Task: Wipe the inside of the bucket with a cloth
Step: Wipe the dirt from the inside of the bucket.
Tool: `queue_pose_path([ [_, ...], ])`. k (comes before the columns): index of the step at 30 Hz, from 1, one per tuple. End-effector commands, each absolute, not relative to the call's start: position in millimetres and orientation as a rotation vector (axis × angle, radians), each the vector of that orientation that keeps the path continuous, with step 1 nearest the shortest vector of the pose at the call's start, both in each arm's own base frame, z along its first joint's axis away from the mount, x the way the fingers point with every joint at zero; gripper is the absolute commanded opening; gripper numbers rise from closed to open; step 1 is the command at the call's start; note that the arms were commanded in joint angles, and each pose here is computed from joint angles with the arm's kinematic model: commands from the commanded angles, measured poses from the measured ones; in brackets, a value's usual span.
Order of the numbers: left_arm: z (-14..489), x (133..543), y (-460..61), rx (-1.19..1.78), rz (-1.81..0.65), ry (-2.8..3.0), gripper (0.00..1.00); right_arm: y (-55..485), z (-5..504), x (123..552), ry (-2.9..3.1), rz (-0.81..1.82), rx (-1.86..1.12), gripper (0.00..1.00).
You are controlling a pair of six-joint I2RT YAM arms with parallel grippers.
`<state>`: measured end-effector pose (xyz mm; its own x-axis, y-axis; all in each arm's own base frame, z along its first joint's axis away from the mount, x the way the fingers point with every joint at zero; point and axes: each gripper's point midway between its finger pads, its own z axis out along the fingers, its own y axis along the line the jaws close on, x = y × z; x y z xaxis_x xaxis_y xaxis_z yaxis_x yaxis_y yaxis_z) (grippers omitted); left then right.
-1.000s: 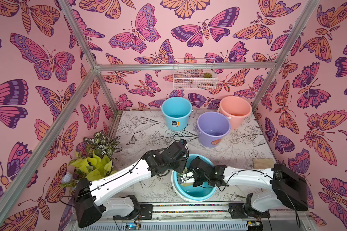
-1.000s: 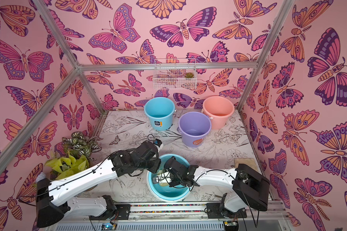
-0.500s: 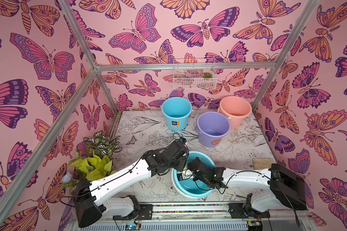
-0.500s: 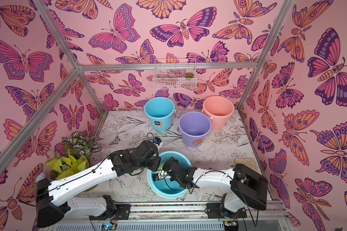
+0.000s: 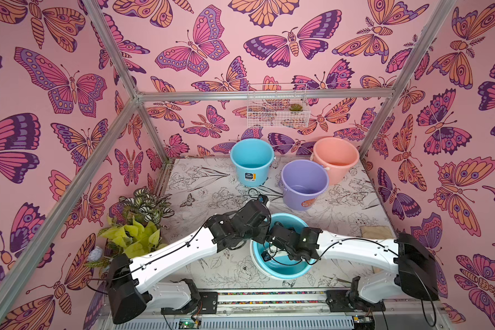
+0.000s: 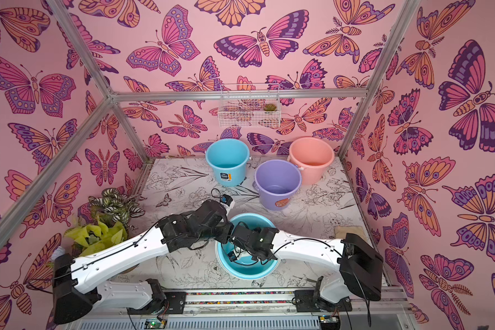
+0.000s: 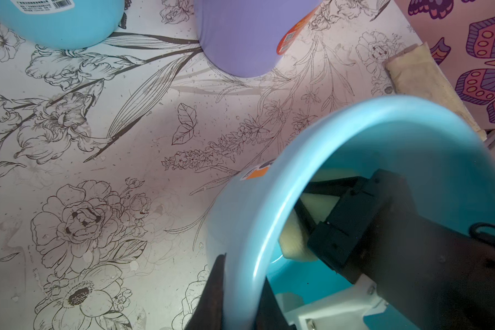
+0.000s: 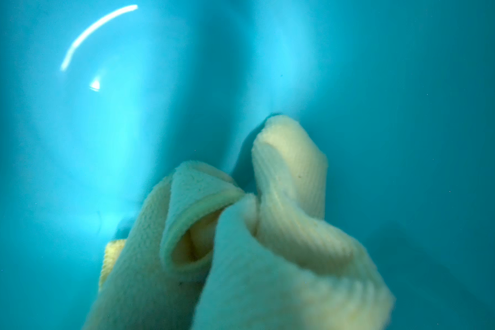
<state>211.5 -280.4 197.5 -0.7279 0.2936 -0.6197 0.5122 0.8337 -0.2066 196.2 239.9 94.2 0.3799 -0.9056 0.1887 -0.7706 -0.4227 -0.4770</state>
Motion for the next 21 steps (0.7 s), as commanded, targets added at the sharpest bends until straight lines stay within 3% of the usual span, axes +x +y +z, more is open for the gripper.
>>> queue_pose_path([
  [1,198.3,210.0,-297.8,0.598,-0.558,2.421,0.00,221.3,88.2,161.0,1.598,-0.450,-2.470,0.00],
  [11,193.3,212.5,-300.7,0.598,-0.542,2.431,0.00,262.4,80.2,115.8,1.668,0.310,-2.349,0.00],
  [21,190.2,214.1,-305.3,0.610,-0.536,2.438,0.00,321.5,93.3,116.2,1.525,0.658,-2.093,0.00],
])
